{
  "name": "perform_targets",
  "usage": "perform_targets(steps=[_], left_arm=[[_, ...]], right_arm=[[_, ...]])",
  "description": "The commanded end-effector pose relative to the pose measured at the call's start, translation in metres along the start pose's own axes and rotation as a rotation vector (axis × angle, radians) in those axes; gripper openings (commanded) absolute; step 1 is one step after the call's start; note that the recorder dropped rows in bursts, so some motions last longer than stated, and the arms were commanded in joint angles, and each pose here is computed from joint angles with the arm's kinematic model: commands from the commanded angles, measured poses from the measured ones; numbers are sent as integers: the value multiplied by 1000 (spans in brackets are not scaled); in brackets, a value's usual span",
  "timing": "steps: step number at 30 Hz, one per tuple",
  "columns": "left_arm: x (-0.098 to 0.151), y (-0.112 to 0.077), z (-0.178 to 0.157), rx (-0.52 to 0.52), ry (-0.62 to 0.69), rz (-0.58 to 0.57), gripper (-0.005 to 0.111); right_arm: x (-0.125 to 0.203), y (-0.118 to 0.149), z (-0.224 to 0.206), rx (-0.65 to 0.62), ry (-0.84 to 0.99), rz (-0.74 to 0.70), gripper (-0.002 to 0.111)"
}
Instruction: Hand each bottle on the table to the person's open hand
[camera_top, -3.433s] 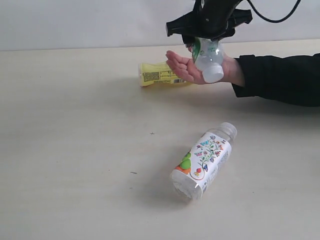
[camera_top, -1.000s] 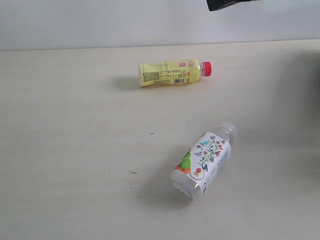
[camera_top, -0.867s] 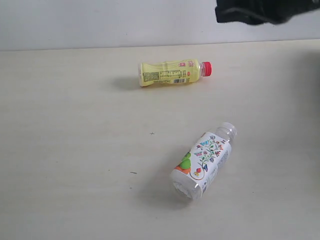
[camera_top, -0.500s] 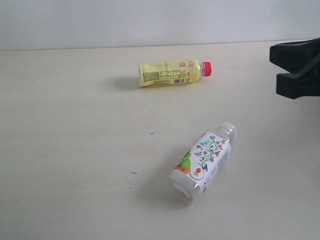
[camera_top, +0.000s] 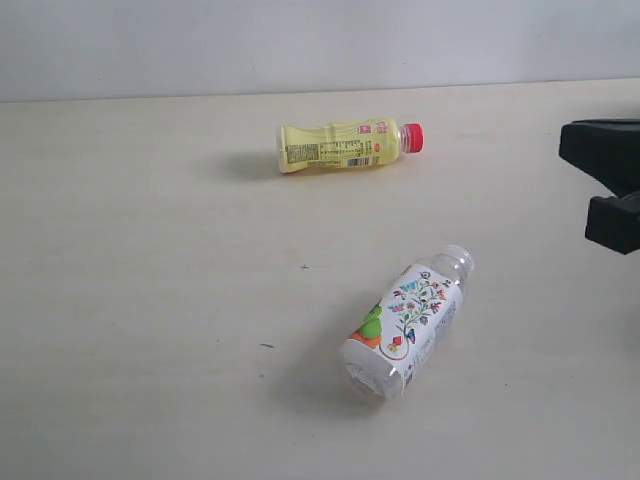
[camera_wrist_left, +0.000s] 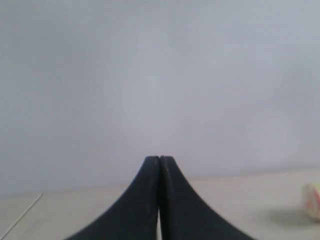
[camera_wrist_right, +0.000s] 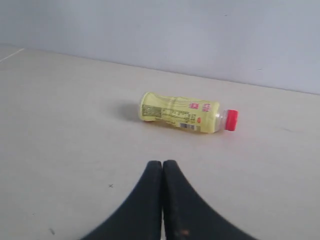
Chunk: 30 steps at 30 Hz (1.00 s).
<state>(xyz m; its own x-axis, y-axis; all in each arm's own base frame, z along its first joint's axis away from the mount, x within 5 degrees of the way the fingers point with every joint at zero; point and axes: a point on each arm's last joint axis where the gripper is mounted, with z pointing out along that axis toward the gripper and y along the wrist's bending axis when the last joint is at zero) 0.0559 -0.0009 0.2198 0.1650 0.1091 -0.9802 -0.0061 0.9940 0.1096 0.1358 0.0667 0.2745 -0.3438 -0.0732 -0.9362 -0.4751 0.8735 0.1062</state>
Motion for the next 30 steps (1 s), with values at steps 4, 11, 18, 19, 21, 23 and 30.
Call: perform_targets(steps=[4, 11, 18, 19, 21, 23, 30], left_arm=[[-21, 0, -3, 71, -215, -636, 0], [-36, -1, -8, 155, -377, -719, 0], [-80, -5, -11, 293, -549, -619, 0], [-86, -6, -7, 301, -536, -600, 0], [-100, -8, 5, 318, -497, -570, 0], [-111, -9, 22, 332, -450, -552, 0], [-139, -28, 122, 530, -187, -417, 0]], right_arm=[[14, -8, -15, 95, -95, 49, 0], [30, -7, -31, 93, -157, 139, 0], [69, -7, -37, 87, -143, 212, 0], [74, -7, -37, 88, -137, 231, 0], [86, -8, -36, 89, -115, 299, 0], [94, -9, -35, 90, -101, 359, 0], [95, -9, -35, 86, -100, 426, 0]])
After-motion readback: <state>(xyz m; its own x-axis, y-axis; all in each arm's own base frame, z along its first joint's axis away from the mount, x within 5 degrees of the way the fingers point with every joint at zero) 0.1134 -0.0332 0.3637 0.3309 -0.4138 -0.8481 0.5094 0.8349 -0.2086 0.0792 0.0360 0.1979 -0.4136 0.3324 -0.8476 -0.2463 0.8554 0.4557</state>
